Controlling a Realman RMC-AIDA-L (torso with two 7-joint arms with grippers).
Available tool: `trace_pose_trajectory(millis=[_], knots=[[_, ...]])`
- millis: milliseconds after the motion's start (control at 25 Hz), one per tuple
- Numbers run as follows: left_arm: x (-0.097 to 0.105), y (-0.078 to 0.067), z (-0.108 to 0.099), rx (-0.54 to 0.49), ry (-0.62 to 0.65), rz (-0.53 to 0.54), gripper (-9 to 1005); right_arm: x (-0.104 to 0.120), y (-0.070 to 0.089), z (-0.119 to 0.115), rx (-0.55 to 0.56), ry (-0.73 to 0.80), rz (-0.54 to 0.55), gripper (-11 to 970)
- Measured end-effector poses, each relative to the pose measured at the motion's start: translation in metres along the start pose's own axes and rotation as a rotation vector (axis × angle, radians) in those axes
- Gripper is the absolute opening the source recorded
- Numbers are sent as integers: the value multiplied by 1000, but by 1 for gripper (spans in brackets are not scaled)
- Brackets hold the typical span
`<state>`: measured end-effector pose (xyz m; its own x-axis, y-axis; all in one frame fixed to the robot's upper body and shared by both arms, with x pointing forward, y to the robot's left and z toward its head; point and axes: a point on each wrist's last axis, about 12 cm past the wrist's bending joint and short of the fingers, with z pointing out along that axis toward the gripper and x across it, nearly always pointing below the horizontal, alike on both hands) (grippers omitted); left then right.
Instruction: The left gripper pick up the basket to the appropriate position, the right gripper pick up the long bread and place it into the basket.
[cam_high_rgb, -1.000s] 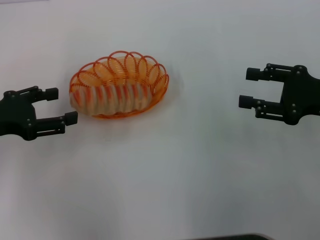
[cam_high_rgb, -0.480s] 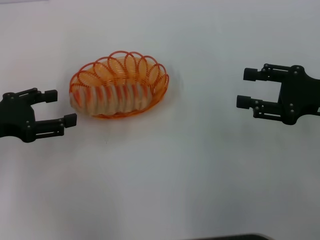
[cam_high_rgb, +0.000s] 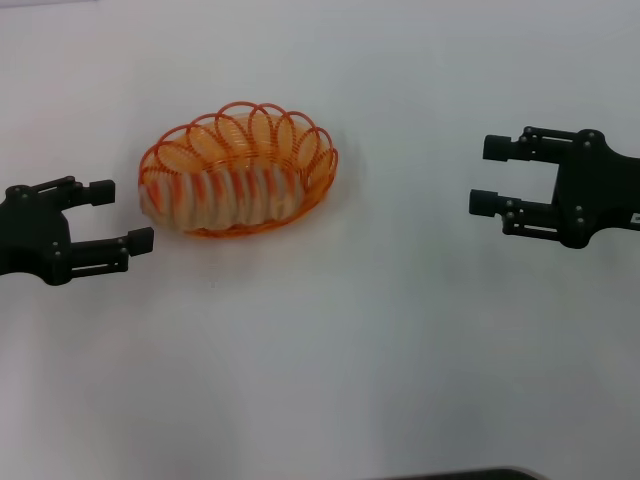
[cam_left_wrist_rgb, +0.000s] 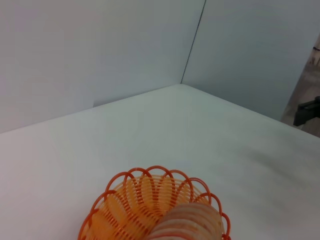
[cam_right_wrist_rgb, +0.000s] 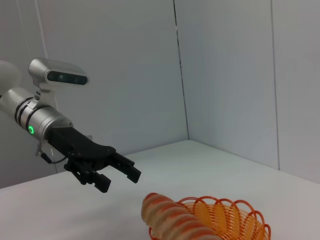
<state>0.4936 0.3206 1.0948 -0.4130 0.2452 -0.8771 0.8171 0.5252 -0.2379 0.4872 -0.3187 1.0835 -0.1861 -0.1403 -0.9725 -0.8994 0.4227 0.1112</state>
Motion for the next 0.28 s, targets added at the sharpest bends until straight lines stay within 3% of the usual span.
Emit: trace_pose_trajectory(millis=[280], knots=[[0,-1,0,4,-1,0,858,1,0,1,-1,1,5,686]])
